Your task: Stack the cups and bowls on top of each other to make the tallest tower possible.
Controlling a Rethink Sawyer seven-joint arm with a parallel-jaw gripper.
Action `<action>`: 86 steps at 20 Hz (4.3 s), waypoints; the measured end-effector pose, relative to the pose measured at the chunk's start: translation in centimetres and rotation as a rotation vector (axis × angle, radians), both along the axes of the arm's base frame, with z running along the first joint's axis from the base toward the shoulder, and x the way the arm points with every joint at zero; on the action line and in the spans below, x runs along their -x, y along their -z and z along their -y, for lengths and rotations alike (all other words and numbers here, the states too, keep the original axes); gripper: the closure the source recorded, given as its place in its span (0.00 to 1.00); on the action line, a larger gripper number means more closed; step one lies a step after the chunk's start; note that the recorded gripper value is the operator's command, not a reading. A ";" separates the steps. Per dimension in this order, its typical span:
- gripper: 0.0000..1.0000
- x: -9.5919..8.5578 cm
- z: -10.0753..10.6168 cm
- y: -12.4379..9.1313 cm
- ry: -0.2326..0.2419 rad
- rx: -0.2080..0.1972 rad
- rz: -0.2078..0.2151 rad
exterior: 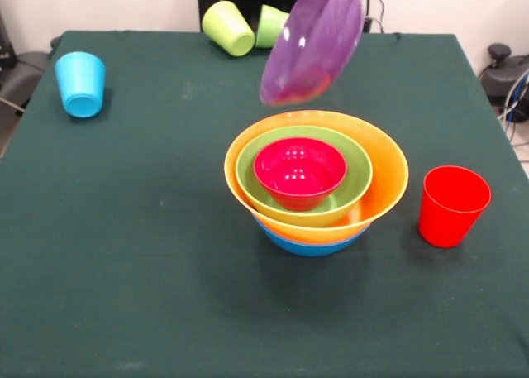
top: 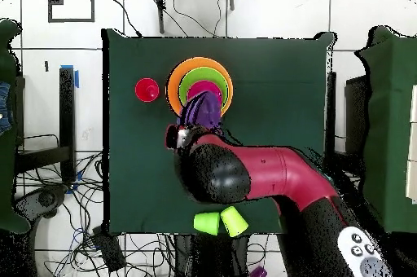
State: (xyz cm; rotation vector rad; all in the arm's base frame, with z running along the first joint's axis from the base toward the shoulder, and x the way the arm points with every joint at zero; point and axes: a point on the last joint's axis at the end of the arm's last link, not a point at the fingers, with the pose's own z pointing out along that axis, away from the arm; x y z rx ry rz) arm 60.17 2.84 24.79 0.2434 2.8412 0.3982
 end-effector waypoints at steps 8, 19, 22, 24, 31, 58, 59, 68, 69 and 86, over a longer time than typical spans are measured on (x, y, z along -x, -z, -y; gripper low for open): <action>1.00 -4.0 -2.2 -6.6 -0.003 0.013 0.041; 1.00 -10.7 -6.9 -9.4 -0.034 -0.052 0.158; 1.00 -11.8 -6.7 -8.0 -0.028 -0.064 0.168; 1.00 -12.2 -6.3 -6.8 -0.024 -0.058 0.167; 1.00 -12.3 -5.5 -0.1 -0.062 0.063 0.128; 0.00 -12.4 2.9 4.6 -0.163 0.615 0.041; 0.00 -12.4 3.2 4.5 -0.159 0.619 0.040; 0.00 -12.2 4.9 3.7 -0.118 0.642 0.010; 0.00 -12.2 5.0 3.6 -0.112 0.643 0.006; 0.00 -12.0 4.1 3.6 -0.111 0.671 -0.009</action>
